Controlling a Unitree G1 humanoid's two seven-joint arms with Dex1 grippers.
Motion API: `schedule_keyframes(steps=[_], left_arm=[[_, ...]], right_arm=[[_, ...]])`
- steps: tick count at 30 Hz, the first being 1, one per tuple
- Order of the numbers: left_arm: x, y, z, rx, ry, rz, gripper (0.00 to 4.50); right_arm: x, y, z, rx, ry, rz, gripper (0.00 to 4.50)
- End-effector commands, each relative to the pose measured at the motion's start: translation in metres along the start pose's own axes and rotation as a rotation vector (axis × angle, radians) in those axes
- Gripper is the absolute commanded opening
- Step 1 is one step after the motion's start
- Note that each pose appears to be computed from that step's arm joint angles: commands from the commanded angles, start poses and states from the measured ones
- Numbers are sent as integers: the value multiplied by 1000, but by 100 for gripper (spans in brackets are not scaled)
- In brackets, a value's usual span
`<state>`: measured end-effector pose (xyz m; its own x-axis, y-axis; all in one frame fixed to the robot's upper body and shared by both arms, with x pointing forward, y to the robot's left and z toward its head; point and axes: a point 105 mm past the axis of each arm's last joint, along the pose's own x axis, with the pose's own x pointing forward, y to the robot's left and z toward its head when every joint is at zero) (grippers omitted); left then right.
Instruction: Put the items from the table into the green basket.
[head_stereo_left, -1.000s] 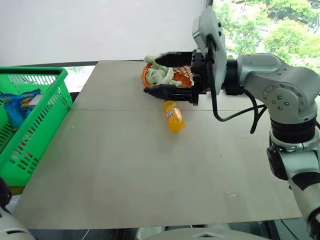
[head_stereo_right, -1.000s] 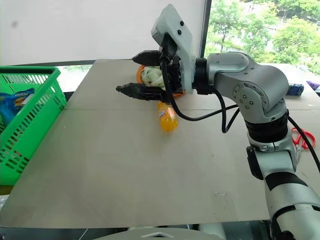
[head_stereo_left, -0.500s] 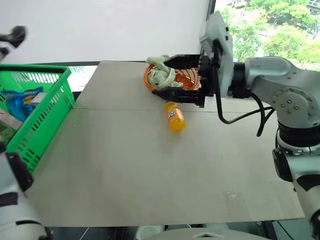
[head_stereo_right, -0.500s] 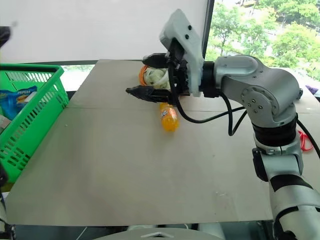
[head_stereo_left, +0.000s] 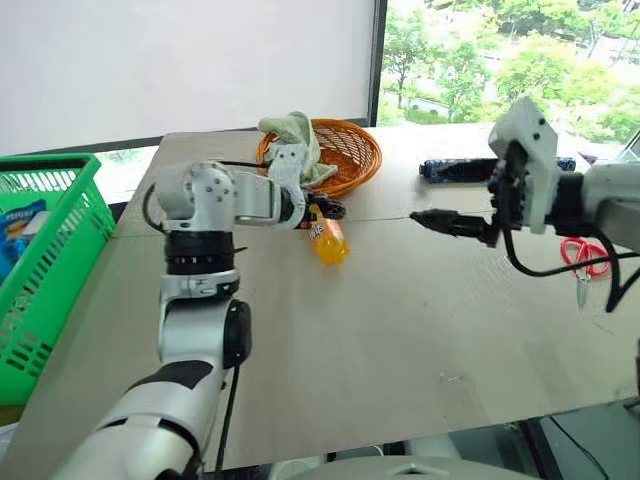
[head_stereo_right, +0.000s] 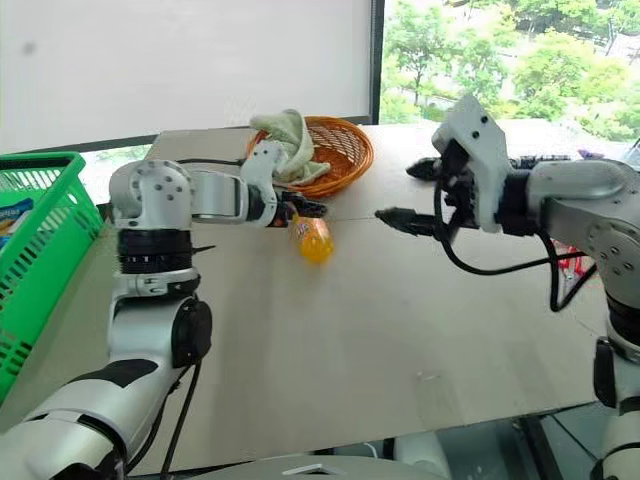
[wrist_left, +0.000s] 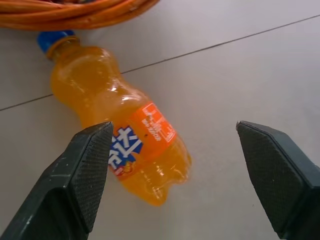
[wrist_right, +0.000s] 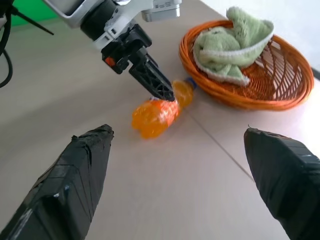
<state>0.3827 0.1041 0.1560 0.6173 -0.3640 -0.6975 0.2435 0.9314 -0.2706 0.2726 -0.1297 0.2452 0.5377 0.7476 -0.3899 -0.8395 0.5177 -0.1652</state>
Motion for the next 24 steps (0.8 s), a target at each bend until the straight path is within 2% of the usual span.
schedule_keyframes(steps=[1, 7, 11, 14, 17, 19, 21, 24], left_arm=[[12, 11, 0, -30, 34, 158, 404], [23, 5, 2, 37, 26, 286, 404], [42, 0, -2, 59, 9, 339, 404], [58, 0, -12, 34, 28, 327, 319], [58, 2, -15, 16, 38, 307, 229], [50, 7, -16, -24, 43, 272, 138], [31, 10, -18, -86, 46, 167, 138], [-4, 23, -20, -40, -66, 16, 138]], right_arm=[[-25, -6, -10, 39, 34, -52, 450], [-33, -7, -18, 65, 43, -86, 450], [-31, -6, -18, 83, 16, -97, 450], [-28, -3, -19, 91, 12, -80, 450], [-26, -1, -21, 94, 20, -67, 450], [-25, -2, -22, 93, 22, -63, 450], [-20, -1, -23, 82, 22, -50, 450], [-6, 4, -21, 44, 3, -12, 450]])
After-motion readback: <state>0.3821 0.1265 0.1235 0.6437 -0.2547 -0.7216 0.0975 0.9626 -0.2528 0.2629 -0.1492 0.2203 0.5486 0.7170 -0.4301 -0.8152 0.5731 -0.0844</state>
